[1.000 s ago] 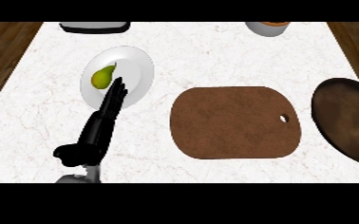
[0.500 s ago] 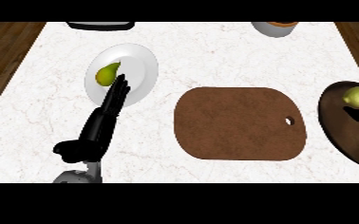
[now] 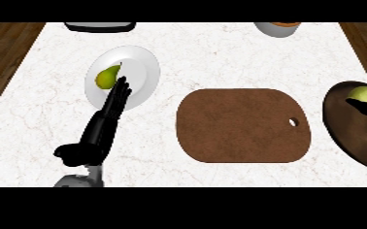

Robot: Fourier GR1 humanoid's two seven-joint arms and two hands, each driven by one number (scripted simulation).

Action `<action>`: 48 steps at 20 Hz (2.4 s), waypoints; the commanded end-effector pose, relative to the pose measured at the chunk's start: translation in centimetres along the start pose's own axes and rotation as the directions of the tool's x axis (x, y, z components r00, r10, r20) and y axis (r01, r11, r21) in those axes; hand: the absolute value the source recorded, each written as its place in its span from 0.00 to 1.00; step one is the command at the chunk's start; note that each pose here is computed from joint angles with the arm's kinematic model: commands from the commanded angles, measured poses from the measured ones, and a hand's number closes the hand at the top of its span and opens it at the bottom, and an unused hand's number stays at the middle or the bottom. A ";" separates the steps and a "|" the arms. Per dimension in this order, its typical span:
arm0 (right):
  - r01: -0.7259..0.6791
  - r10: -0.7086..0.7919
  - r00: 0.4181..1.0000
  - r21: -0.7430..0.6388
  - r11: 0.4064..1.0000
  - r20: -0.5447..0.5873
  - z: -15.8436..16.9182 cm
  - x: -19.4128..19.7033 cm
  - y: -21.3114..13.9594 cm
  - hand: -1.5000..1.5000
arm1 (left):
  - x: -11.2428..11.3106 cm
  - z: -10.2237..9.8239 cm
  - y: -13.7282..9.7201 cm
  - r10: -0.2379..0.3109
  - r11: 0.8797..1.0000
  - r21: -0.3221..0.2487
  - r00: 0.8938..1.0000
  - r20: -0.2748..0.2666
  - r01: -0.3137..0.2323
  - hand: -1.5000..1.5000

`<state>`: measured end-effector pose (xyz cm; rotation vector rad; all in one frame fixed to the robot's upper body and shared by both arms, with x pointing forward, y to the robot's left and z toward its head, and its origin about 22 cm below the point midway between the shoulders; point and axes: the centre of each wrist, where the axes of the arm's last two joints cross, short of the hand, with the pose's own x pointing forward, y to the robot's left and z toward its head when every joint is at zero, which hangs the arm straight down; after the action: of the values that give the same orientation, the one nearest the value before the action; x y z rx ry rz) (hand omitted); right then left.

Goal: Pick the lemon from the cutting board and place it in the pan

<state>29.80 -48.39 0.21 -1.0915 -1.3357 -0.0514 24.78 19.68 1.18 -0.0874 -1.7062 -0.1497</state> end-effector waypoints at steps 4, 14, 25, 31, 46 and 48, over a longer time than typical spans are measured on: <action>0.242 -0.241 0.970 -0.072 0.968 0.018 0.2 -2.9 -4.3 0.00 | 0.8 -0.3 1.2 -0.002 0.999 0.033 1.000 -0.001 0.002 0.50; 0.426 -0.435 0.900 0.164 0.890 0.028 3.1 -7.8 -9.7 0.00 | -1.4 0.6 0.6 0.004 1.000 0.030 1.000 -0.015 -0.004 0.50; 0.396 -0.419 0.903 0.200 0.896 0.090 8.4 -12.0 -14.2 0.00 | 0.5 -0.3 1.8 -0.003 0.999 0.040 1.000 -0.016 0.003 0.50; 0.376 -0.402 0.912 0.227 0.898 0.081 9.5 -12.4 -12.7 0.00 | -0.5 0.6 1.6 0.007 1.000 0.024 1.000 -0.023 -0.006 0.50; 0.263 -0.285 0.952 0.173 0.949 0.115 12.1 -11.2 -13.4 0.00 | -1.3 0.0 0.0 -0.009 0.999 0.032 1.000 -0.013 0.010 0.50; 0.231 -0.255 0.960 0.179 0.956 0.120 10.8 -12.3 -14.9 0.00 | -0.3 0.5 2.5 -0.004 1.000 0.025 1.000 -0.013 0.004 0.50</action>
<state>9.67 -54.81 -2.66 -0.7629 -1.5779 -0.0728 24.69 20.57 1.01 -0.0559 -1.6953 -0.1255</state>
